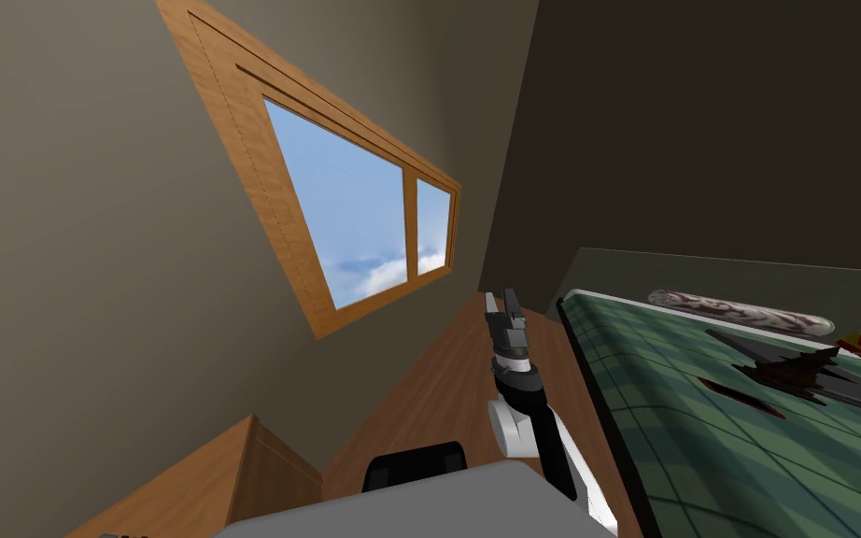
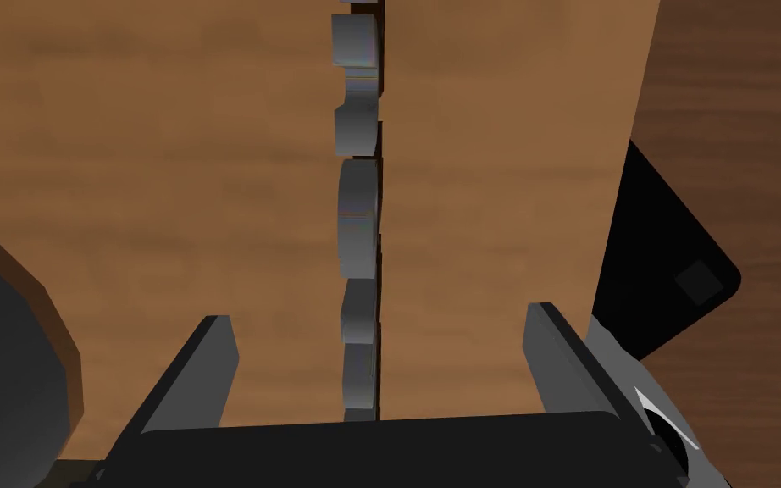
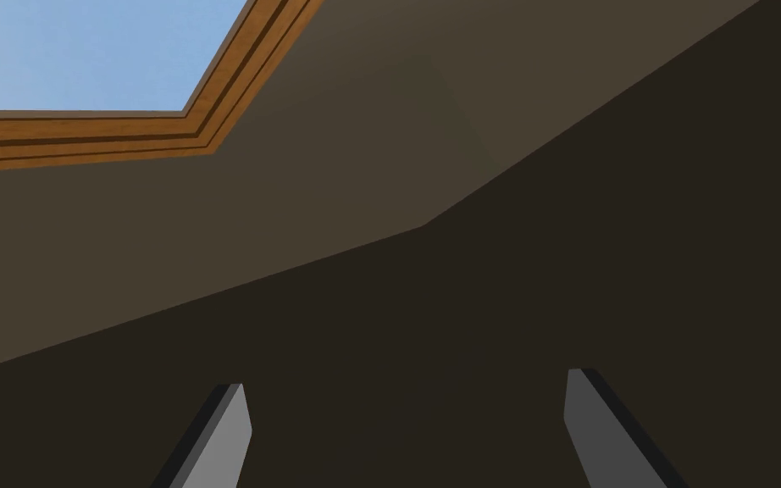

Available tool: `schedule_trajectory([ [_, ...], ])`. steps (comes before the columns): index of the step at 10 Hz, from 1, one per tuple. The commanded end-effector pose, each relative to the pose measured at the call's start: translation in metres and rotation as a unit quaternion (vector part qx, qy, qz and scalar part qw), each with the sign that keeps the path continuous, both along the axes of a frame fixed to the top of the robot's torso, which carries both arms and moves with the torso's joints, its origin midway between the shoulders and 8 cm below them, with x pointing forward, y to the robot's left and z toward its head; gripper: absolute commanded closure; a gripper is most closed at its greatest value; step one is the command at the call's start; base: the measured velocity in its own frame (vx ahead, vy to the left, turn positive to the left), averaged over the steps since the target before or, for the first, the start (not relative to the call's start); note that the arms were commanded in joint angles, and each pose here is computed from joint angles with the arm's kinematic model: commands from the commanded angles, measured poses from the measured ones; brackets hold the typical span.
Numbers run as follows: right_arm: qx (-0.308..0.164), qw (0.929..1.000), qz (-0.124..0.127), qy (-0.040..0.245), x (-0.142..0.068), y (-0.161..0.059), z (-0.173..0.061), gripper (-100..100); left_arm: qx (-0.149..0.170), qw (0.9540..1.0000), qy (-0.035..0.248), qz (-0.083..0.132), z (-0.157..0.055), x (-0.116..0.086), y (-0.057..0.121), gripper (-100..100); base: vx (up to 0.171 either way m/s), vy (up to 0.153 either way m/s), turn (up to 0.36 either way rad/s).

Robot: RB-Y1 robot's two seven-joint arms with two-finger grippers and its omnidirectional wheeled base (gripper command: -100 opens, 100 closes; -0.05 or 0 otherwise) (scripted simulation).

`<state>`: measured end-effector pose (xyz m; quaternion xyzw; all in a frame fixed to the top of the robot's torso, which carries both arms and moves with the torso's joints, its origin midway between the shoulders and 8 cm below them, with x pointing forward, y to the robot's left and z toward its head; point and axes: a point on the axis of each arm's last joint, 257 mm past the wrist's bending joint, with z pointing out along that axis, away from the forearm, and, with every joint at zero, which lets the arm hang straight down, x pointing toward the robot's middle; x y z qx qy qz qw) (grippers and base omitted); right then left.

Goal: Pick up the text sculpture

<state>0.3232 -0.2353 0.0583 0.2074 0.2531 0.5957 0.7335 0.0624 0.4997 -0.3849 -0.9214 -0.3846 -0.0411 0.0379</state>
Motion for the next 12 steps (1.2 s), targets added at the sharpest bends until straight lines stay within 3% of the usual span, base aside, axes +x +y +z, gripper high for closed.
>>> schedule_trajectory([
  [1,0.000,1.0000,0.000,0.000,0.000,0.000,0.000,0,0.000,1.0000,0.000,0.000,0.000,0.000,0.000,-100,-0.003,-0.006,-0.014],
  [2,0.000,1.0000,0.000,0.000,0.000,0.000,0.000,0,0.000,1.0000,0.000,0.000,0.000,0.000,0.000,100,0.000,0.000,0.000],
  [6,0.000,1.0000,0.000,0.000,0.000,0.000,0.000,0,0.000,1.0000,-0.001,-0.001,0.000,0.000,0.000,100,0.000,0.000,0.000],
  [7,0.000,1.0000,0.000,0.000,0.000,0.000,0.000,0,0.000,1.0000,-0.001,-0.002,0.000,0.000,0.000,0,0.000,0.000,0.000],
  [8,0.000,1.0000,0.000,0.000,0.000,0.000,0.000,0,0.000,1.0000,0.000,-0.007,0.007,0.006,-0.004,100,0.000,0.008,0.114],
  [11,0.000,1.0000,0.000,0.000,0.000,0.000,0.000,0,0.000,0.9999,0.000,-0.016,0.014,0.012,-0.008,100,0.002,0.014,0.104],
  [12,0.000,1.0000,0.000,0.000,0.000,0.000,0.000,0,0.000,0.9999,0.001,-0.016,0.015,0.012,-0.008,0,0.000,0.000,0.000],
])
